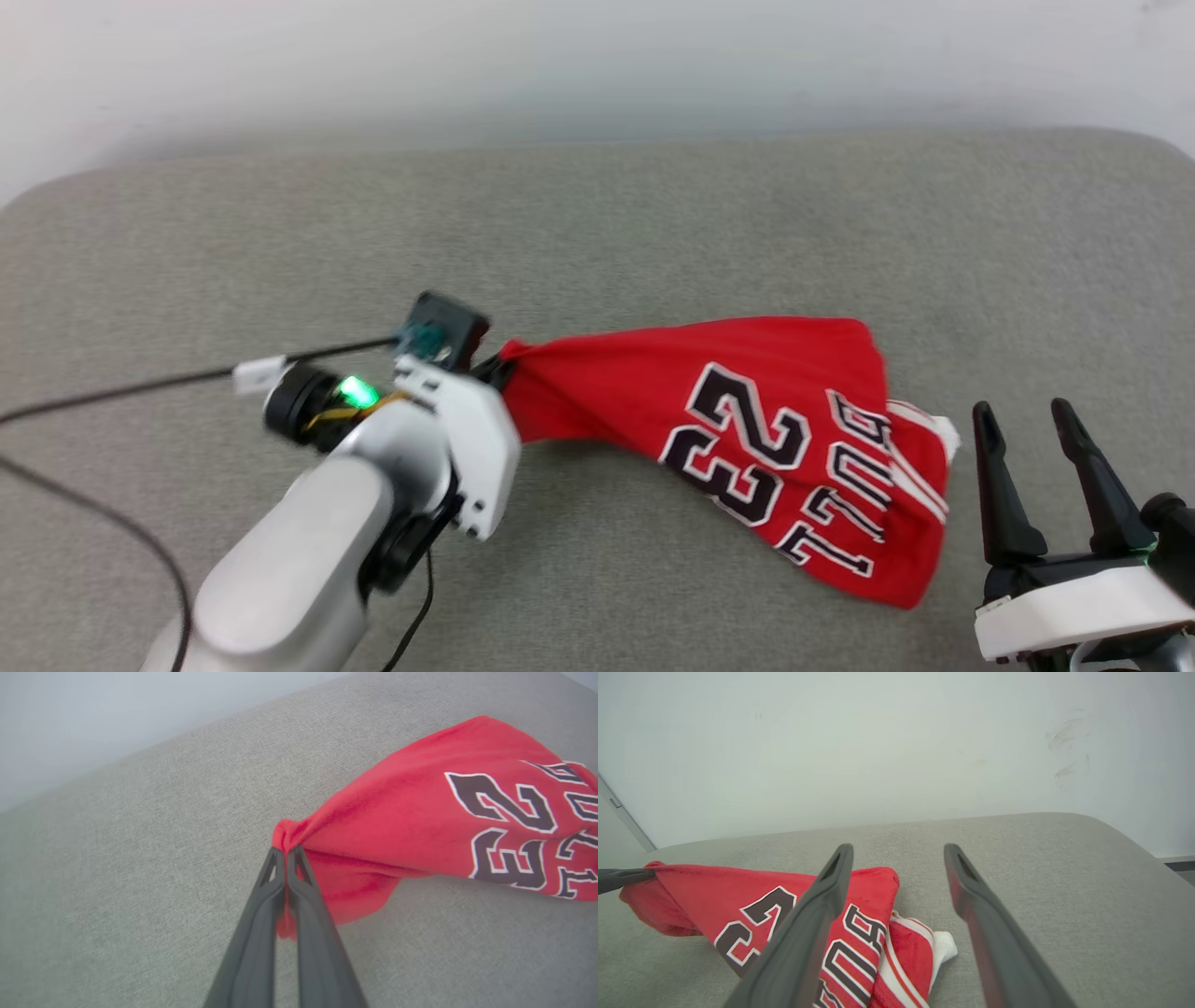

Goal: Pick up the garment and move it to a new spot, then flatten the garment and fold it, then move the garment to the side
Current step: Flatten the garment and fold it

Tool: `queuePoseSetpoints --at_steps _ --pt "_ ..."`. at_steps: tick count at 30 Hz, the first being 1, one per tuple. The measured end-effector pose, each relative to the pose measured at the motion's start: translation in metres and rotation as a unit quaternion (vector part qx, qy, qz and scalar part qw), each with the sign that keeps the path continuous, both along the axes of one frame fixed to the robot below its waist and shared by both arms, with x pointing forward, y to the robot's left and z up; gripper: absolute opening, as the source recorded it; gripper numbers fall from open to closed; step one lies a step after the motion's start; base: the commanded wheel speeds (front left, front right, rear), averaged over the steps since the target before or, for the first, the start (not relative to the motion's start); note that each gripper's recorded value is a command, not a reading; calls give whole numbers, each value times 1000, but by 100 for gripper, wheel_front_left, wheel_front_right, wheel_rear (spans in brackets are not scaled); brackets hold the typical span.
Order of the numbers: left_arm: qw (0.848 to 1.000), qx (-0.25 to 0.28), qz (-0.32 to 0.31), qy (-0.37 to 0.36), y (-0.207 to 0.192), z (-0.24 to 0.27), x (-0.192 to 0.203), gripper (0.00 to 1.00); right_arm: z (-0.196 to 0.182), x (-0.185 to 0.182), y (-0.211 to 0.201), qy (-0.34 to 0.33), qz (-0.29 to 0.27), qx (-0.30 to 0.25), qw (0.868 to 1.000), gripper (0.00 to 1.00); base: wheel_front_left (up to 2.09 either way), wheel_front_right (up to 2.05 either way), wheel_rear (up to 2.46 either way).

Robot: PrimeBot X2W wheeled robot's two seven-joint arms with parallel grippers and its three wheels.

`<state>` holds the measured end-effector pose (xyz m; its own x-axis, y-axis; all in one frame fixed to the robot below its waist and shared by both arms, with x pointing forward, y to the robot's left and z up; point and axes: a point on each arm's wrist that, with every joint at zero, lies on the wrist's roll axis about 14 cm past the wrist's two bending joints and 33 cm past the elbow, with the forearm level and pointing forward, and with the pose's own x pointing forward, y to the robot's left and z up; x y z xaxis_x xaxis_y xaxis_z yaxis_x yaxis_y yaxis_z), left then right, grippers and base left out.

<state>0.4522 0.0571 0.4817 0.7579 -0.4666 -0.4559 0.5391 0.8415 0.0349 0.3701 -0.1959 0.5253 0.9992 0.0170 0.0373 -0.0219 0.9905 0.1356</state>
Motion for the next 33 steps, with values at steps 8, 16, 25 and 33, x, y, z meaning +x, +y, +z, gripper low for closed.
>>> queuePoseSetpoints --at_steps 8,16,25,33 --pt "978 -38 183 94 97 -51 -85 0 13 2 25 -14 40 4 999 100 0 0 0" --pt "936 -101 258 218 94 -109 -179 100 21 -4 34 -21 54 4 998 100 0 0 0" --pt "963 -132 228 55 88 -44 -133 100 26 -13 33 -21 54 -2 998 100 0 0 0" --pt "956 -176 159 -172 61 65 -66 100 29 -15 26 -24 43 -3 999 100 0 0 0"
